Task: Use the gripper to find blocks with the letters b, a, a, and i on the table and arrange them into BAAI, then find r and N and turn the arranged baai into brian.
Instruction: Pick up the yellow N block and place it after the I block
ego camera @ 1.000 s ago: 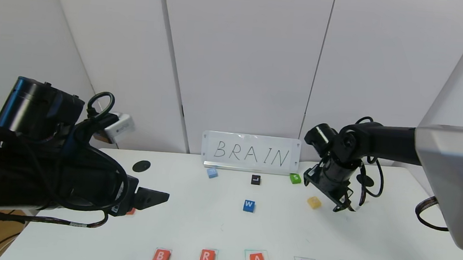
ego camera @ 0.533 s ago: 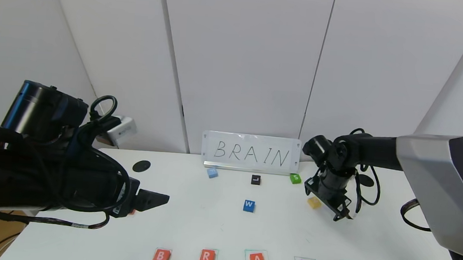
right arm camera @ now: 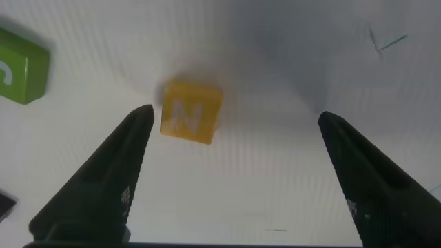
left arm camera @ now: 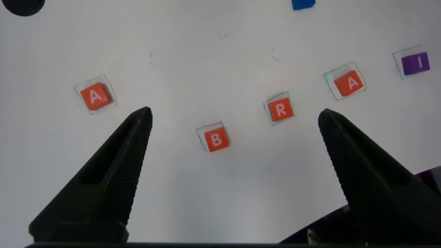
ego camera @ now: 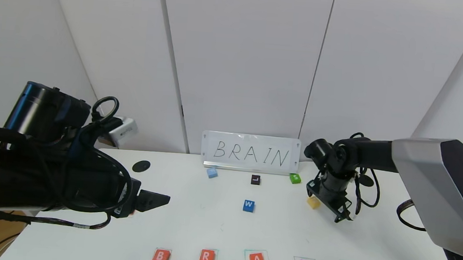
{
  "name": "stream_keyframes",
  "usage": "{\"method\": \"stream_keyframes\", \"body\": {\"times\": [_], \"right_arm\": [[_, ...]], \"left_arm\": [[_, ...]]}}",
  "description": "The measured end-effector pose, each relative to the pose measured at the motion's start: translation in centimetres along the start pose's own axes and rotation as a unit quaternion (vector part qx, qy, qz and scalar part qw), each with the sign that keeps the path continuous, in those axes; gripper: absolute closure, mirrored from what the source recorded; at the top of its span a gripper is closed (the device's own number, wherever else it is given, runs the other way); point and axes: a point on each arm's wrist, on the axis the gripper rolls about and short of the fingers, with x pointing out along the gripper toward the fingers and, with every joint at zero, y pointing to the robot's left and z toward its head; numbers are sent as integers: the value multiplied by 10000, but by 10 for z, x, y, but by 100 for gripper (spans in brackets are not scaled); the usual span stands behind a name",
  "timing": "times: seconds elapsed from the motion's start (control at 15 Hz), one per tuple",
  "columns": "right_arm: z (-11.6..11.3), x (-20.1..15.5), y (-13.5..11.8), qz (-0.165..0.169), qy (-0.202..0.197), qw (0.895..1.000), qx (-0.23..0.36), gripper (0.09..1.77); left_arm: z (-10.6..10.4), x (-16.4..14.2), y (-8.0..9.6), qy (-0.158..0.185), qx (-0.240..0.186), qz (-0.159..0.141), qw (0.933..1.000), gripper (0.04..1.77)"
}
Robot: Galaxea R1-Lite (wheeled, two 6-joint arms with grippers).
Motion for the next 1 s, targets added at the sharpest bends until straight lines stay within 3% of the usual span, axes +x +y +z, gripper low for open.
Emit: {"method": "stream_keyframes", "body": {"times": [1.0], "right_arm": [[-6, 5, 0, -101, 30, 9999, -79, 15]], "left_arm": [[0, 4, 0, 55, -4, 8, 10000, 9]]}}
